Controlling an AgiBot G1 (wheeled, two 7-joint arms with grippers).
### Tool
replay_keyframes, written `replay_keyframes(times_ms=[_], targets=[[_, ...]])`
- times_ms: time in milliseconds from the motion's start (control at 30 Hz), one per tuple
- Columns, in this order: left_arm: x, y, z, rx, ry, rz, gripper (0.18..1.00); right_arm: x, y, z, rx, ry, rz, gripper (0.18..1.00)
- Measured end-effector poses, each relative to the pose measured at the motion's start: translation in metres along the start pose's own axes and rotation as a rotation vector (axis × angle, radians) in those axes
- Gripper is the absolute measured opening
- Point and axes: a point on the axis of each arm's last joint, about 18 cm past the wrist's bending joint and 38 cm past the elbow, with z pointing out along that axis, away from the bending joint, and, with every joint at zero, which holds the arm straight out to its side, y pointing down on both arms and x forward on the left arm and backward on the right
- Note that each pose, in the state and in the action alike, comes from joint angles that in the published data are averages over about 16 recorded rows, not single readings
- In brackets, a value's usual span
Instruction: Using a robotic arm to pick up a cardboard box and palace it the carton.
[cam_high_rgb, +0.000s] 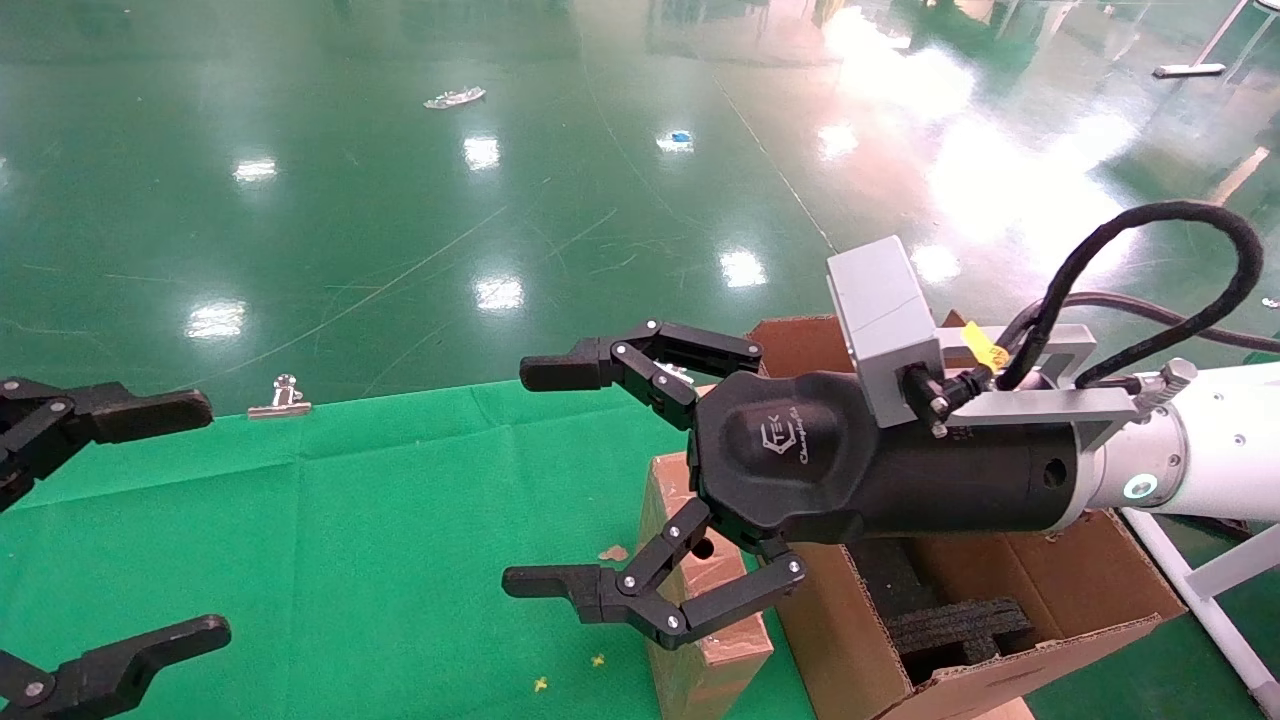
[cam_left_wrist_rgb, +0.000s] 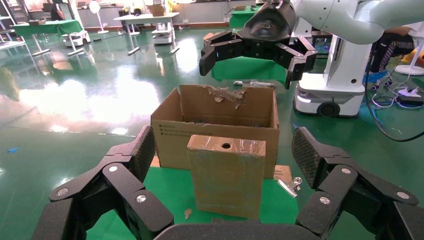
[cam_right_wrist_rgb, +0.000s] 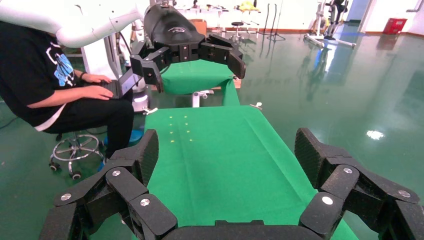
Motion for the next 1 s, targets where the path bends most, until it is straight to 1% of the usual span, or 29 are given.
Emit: replay_keyframes(times_ms=[500, 667, 833, 1000], targets=[[0.000, 0.000, 0.000, 0.000, 0.000, 0.000, 1.001, 0.000, 0.000, 0.000, -0.001, 0.000, 0.001, 1.000], [0.000, 0.000, 0.000, 0.000, 0.000, 0.000, 1.001, -0.001, 0.004, 0.003, -0.021, -0.006, 0.008, 1.000], [0.000, 0.000, 0.000, 0.000, 0.000, 0.000, 1.001, -0.002, 0.014, 0.012, -0.086, -0.026, 0.025, 1.000], [0.000, 0.000, 0.000, 0.000, 0.000, 0.000, 1.001, 0.000, 0.031, 0.029, -0.216, -0.065, 0.041, 1.000]])
